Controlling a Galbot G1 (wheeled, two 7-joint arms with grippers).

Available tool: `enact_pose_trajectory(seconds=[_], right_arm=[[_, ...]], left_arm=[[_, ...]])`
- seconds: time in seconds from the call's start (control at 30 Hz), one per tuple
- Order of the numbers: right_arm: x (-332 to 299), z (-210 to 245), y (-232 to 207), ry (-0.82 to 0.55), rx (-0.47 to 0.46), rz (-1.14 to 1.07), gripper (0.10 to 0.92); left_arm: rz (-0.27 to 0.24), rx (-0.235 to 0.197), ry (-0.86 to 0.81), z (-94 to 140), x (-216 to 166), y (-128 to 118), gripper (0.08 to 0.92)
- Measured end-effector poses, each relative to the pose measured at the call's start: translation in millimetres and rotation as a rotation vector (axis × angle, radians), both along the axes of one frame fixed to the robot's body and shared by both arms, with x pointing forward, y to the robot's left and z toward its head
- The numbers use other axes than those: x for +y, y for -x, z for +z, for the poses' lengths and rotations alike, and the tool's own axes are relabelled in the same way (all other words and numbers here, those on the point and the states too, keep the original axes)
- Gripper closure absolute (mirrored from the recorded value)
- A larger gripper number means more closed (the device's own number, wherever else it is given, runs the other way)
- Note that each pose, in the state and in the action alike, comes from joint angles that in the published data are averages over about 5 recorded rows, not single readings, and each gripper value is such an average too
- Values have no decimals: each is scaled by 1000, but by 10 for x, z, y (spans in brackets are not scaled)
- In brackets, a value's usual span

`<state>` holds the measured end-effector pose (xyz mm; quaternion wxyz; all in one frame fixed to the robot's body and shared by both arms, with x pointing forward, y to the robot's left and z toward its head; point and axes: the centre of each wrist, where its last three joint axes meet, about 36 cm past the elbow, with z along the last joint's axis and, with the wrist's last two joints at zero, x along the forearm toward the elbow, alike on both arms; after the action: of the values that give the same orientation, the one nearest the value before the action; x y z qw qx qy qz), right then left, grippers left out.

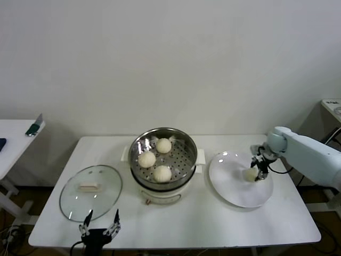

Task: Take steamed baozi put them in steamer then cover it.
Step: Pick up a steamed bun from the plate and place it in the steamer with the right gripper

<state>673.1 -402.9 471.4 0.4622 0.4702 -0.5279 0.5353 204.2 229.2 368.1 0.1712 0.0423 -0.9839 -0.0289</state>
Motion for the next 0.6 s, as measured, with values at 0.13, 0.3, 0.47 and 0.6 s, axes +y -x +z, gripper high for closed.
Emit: enact_pose_trajectory(seconds=[0.13,0.3,0.47,0.6], right_arm=[[214,313,-95,-13,-31,26,369],[665,1040,-241,-61,-90,70,369],[1296,1880,-267,-143,-152,125,369],[1842,2291,-173,-204,-166,172,369]], left_arm=[[-4,0,-2,-2,1,-7,177],[-13,-1,-4,1,0,-21,177],[-25,-4,-6,11,0,-41,177],[-31,-9,-8,37,4,-56,177]])
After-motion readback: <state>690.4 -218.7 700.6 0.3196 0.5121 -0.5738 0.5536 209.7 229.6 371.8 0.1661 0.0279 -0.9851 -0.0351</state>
